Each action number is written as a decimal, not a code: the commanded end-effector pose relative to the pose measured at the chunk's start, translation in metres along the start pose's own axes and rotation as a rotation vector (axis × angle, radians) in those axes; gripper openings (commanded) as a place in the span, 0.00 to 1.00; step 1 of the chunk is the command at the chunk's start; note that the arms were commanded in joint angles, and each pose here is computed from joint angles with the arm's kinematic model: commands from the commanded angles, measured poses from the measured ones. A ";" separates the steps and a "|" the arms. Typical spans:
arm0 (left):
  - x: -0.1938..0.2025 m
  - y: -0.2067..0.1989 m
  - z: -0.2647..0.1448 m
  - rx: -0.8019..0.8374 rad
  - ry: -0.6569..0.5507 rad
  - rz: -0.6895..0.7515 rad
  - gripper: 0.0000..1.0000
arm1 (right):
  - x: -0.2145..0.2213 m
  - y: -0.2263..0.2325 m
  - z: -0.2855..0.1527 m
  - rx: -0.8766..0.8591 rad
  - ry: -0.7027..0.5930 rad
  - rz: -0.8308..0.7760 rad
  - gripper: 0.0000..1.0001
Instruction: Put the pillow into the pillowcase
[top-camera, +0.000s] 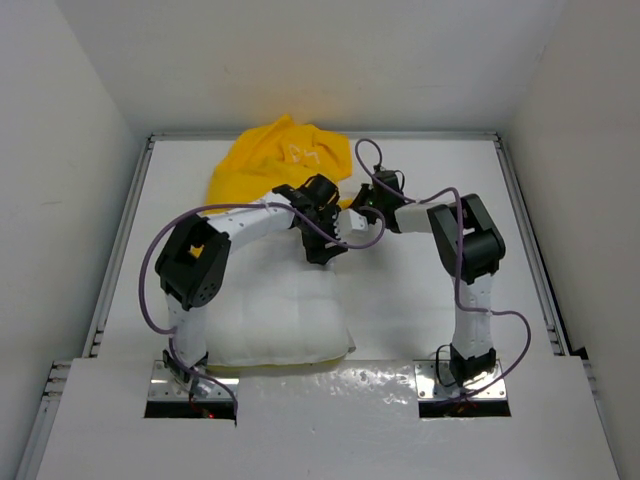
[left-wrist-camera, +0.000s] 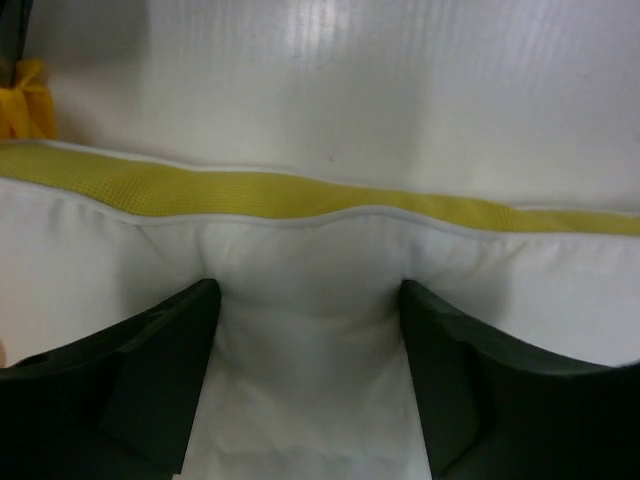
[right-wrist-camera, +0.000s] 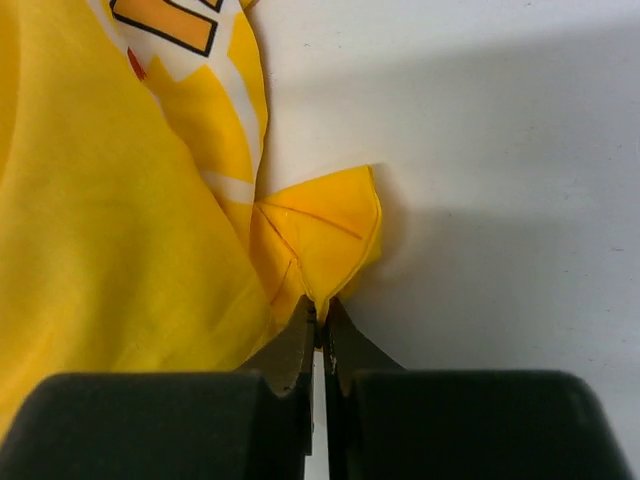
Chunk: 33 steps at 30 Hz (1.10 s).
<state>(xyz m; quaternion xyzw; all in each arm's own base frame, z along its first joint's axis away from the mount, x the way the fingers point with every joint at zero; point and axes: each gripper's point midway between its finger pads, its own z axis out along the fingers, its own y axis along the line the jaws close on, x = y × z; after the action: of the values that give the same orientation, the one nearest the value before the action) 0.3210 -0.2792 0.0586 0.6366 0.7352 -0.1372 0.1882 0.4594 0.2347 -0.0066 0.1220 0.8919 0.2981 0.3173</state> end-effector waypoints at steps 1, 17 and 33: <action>0.005 0.036 0.008 -0.184 -0.004 -0.034 0.55 | -0.013 0.003 0.001 0.009 -0.039 -0.013 0.00; -0.015 0.154 -0.059 -0.486 -0.185 -0.307 0.00 | 0.027 0.058 -0.124 -0.299 -0.035 -0.282 0.00; -0.009 0.188 -0.070 -0.522 -0.227 -0.344 0.00 | 0.122 0.003 -0.183 -0.263 0.277 -0.442 0.00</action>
<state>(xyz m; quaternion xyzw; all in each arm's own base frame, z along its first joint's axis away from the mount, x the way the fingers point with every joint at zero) 0.4394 -0.2621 0.1002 0.4581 0.8213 -0.1075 0.3226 0.3056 0.2088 0.0779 -0.1183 0.8634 0.3365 0.3568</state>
